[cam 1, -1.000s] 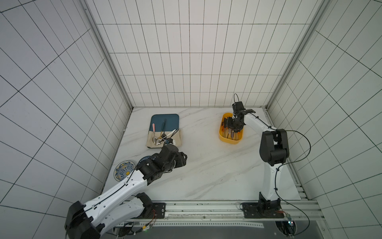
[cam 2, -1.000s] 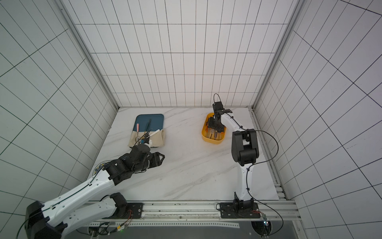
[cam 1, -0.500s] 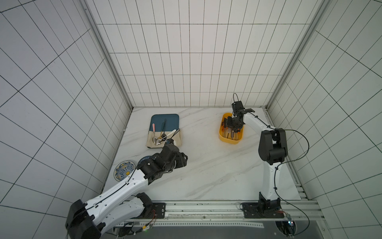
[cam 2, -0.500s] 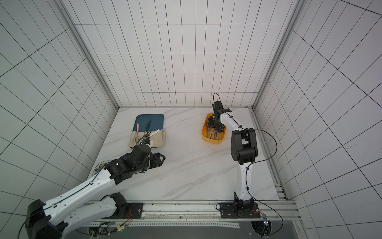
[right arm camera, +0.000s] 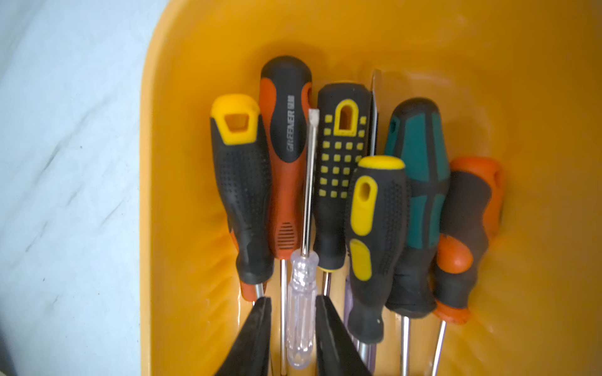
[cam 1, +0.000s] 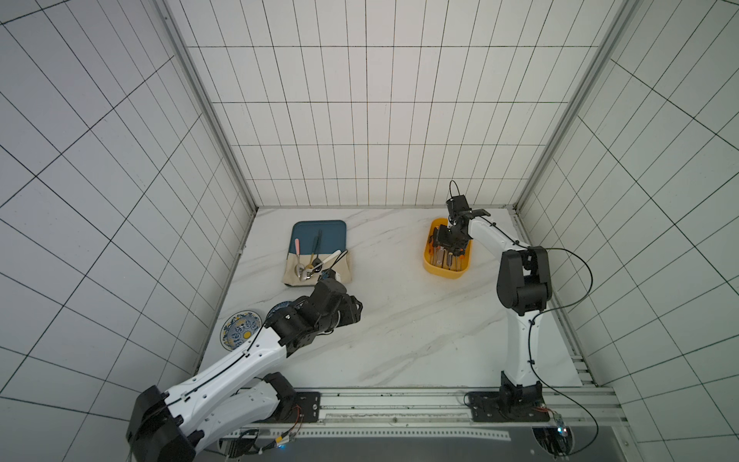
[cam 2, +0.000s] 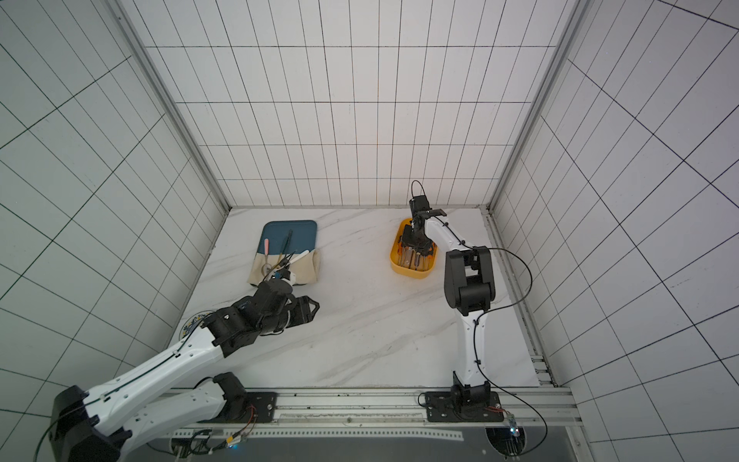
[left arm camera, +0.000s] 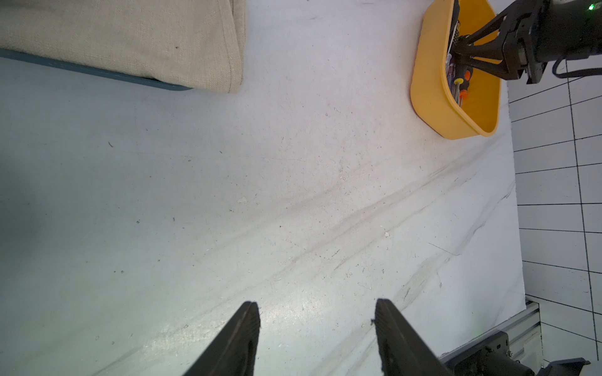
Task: Put the screwdriver on the desktop into the storage box
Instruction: Place the screwdriver in the storage box, then reset both arms
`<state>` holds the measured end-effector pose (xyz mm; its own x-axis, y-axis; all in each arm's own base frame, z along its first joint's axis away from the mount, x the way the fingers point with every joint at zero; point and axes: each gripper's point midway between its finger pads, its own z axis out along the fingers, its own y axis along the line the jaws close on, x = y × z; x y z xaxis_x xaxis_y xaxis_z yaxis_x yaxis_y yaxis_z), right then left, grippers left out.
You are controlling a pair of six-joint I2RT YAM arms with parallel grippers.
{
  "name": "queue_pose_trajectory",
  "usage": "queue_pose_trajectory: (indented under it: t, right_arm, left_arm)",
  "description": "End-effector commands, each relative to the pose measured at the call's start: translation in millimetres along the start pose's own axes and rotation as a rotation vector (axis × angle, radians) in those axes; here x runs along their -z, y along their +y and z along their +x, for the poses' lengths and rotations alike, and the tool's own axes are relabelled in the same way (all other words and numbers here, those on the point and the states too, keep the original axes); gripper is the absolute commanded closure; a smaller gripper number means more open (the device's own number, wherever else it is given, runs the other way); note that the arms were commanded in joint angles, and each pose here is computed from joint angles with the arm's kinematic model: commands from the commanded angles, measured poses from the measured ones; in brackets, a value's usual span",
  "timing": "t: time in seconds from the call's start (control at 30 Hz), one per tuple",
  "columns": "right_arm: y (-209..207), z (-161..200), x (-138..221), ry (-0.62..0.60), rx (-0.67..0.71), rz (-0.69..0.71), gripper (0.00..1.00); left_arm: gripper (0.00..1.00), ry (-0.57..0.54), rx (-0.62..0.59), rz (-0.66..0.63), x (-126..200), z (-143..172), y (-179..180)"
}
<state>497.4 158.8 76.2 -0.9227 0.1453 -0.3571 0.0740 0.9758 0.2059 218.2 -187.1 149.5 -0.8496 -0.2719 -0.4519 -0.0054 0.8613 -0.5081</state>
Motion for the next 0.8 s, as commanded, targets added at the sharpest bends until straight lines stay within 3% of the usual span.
queue_pose_trajectory:
  t: [0.0, 0.27, 0.43, 0.53, 0.6, 0.63, 0.77]
  right_arm:
    - [-2, -10, 13, -0.014, -0.004, 0.012, 0.69]
    - [6, -14, 58, -0.082, 0.004, -0.034, 0.64]
    - [12, -10, 91, -0.154, 0.012, -0.073, 0.6]
    - [8, -2, 108, -0.186, 0.007, -0.082, 0.57]
    - [5, 5, 118, -0.205, 0.003, -0.086, 0.54]
    - [2, 8, 121, -0.213, 0.002, -0.084, 0.02]
    - [-9, 20, 134, -0.235, 0.006, -0.058, 0.01]
  left_arm:
    - [0.4, -0.003, 0.006, -0.008, -1, -1, 1]
    - [0.39, -0.015, 0.008, -0.012, -2, -4, 1]
    - [0.33, -0.035, 0.013, -0.02, -3, -10, 0]
    - [0.02, -0.071, 0.007, -0.031, -1, -19, -1]
    - [0.02, -0.09, -0.005, -0.037, 1, -26, -4]
    - [0.02, -0.1, -0.014, -0.044, 2, -30, -5]
    - [0.02, -0.129, -0.038, -0.1, 1, -49, -5]
